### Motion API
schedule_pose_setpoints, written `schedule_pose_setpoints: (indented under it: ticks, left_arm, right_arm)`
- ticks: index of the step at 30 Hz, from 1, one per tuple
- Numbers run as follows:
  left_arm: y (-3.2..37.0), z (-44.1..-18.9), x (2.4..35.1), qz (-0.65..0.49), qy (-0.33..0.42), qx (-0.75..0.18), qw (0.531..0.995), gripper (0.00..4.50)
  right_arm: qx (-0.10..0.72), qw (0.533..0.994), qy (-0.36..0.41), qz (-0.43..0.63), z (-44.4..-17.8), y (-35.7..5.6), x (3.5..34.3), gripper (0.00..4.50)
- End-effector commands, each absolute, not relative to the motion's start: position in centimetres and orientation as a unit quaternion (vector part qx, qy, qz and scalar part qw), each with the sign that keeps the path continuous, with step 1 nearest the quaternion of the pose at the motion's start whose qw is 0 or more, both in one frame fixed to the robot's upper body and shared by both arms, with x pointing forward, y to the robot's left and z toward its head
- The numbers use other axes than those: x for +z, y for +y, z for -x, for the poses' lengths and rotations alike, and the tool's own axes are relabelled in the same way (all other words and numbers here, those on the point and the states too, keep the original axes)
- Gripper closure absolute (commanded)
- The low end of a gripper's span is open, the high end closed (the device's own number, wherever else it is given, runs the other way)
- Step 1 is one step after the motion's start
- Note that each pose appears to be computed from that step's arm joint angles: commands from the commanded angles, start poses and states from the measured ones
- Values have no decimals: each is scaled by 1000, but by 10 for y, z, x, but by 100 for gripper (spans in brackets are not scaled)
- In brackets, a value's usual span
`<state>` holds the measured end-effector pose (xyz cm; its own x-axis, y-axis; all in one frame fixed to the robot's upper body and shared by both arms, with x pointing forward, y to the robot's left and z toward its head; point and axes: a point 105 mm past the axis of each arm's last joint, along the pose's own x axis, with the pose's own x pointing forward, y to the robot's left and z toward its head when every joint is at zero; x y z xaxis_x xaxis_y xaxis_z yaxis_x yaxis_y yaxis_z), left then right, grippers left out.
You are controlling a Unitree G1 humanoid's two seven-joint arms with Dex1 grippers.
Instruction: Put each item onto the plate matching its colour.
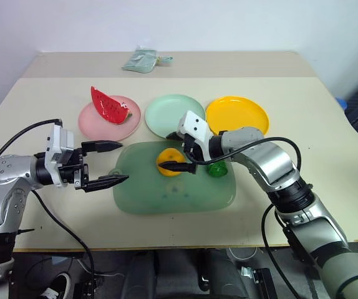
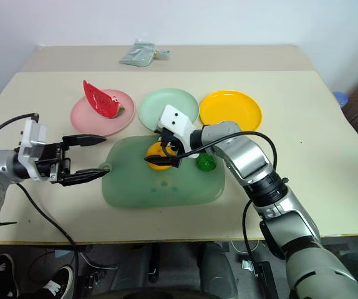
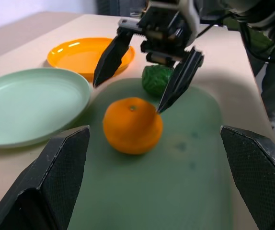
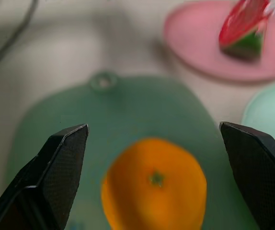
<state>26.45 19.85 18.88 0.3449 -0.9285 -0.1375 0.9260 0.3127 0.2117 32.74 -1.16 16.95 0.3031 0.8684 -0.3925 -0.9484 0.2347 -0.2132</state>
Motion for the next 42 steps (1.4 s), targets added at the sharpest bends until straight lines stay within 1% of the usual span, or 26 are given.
schedule_pose_setpoints:
  ticks: [1,6,11,15,19,20,22,25,27,29,31,33,35,36,38,42]
  left_arm:
    - [199,-257,203,-149,-29,-576,804,8]
    - [196,-255,202,-148,-33,-577,802,8]
    - [192,-254,200,-143,-36,-580,801,8]
    - [190,-255,201,-142,-38,-581,801,8]
    - [188,-256,201,-142,-40,-582,800,0]
    - [188,-256,201,-142,-40,-582,800,0]
    - [187,-256,202,-140,-42,-583,799,0]
    - [186,-257,204,-128,-50,-581,802,0]
    - [186,-262,208,-114,-59,-569,812,0]
    - [187,-268,212,-101,-63,-555,823,0]
    - [185,-270,216,-90,-75,-553,825,0]
    - [182,-273,217,-92,-84,-547,828,0]
    - [178,-276,215,-94,-86,-542,831,0]
    - [177,-282,213,-100,-85,-530,838,0]
    - [176,-289,210,-111,-92,-515,845,0]
    - [171,-293,210,-108,-104,-511,846,0]
  right_arm:
    - [586,771,94,230,-326,-8,174,0]
    - [587,762,120,248,-325,-12,162,0]
    - [568,771,125,259,-333,-15,154,0]
    - [567,767,135,270,-334,-18,144,0]
    - [568,768,138,261,-333,-19,142,121]
    - [570,767,137,262,-333,-19,143,133]
    - [566,774,122,255,-335,-19,151,134]
    - [576,787,102,195,-335,-18,176,134]
    - [574,800,83,154,-339,-24,197,134]
    - [539,830,63,131,-356,-42,214,134]
    - [482,862,49,146,-379,-67,220,134]
    - [409,893,44,180,-404,-94,222,134]
    - [339,925,36,169,-427,-118,231,134]
    - [298,937,33,181,-437,-132,233,134]
    - [245,948,36,200,-449,-153,232,134]
    - [193,951,55,234,-460,-177,214,134]
